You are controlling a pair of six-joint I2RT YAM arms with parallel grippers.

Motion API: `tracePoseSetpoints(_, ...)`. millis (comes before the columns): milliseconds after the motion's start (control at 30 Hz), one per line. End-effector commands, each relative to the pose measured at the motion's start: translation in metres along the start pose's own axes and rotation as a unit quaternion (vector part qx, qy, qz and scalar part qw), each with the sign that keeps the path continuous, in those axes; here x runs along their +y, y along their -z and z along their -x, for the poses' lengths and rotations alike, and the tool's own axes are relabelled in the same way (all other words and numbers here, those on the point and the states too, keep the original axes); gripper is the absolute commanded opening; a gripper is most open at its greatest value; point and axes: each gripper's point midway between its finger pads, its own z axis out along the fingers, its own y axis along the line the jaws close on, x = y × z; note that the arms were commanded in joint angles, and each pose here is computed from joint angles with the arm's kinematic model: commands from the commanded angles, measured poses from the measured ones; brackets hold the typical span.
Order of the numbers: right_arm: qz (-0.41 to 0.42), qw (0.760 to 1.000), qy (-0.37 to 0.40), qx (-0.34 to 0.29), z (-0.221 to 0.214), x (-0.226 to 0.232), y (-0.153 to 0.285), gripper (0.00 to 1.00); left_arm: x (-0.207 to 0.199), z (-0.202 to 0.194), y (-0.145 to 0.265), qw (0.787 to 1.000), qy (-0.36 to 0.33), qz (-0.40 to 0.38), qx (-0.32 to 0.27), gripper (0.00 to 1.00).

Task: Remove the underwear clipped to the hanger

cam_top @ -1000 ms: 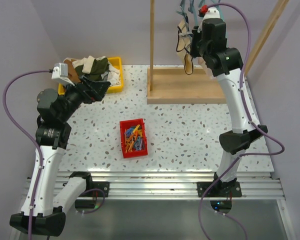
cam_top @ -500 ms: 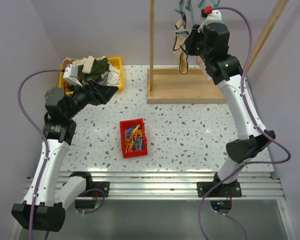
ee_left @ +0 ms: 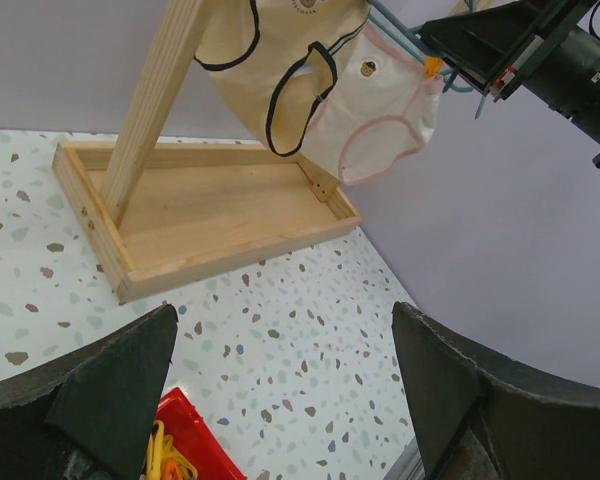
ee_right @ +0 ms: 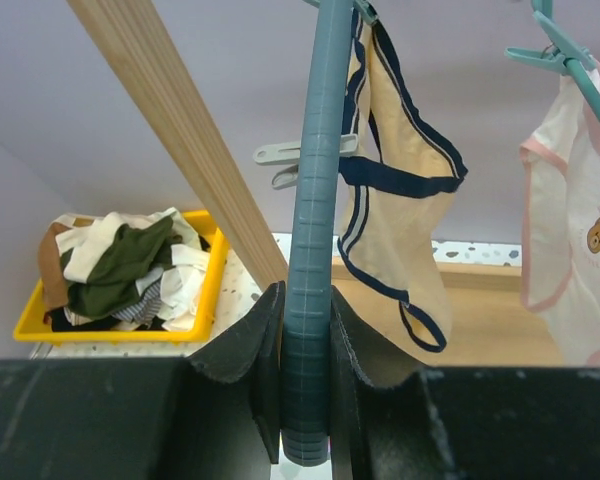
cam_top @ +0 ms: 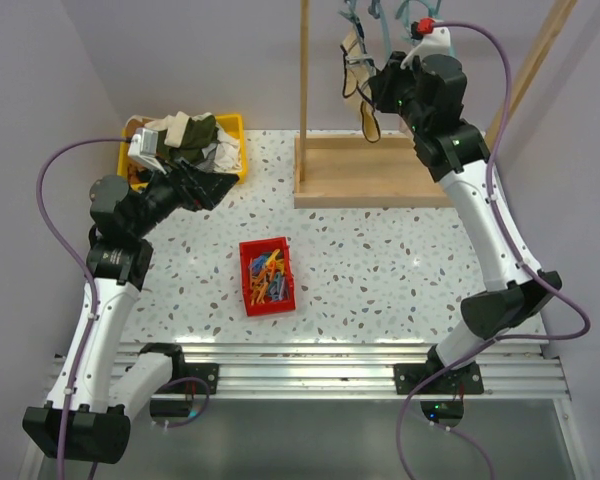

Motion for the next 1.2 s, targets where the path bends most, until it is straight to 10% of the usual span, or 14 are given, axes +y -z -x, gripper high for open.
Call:
tracePoseSetpoints(0, 0.062, 0.989, -0.016, -0.137, 0.093, 0.029, 0.039, 0.00, -0.015, 0.010, -0.001, 0.999, -0.025, -0.030, -0.010, 0.91)
tracePoseSetpoints(567, 0.045, 0.997, 0.006, -0.063, 0.050, 0.011, 0.088, 0.00, -0.022, -0.001, -0.010, 0.995, -0.046, -0.075, 0.047, 0.98)
tracePoseSetpoints(1167, 0.066, 0.987, -0.023, 0.145, -0.086, -0.011, 0.208, 0.00, -0.063, -0.014, -0.017, 0.974, -0.025, -0.206, 0.087, 1.00)
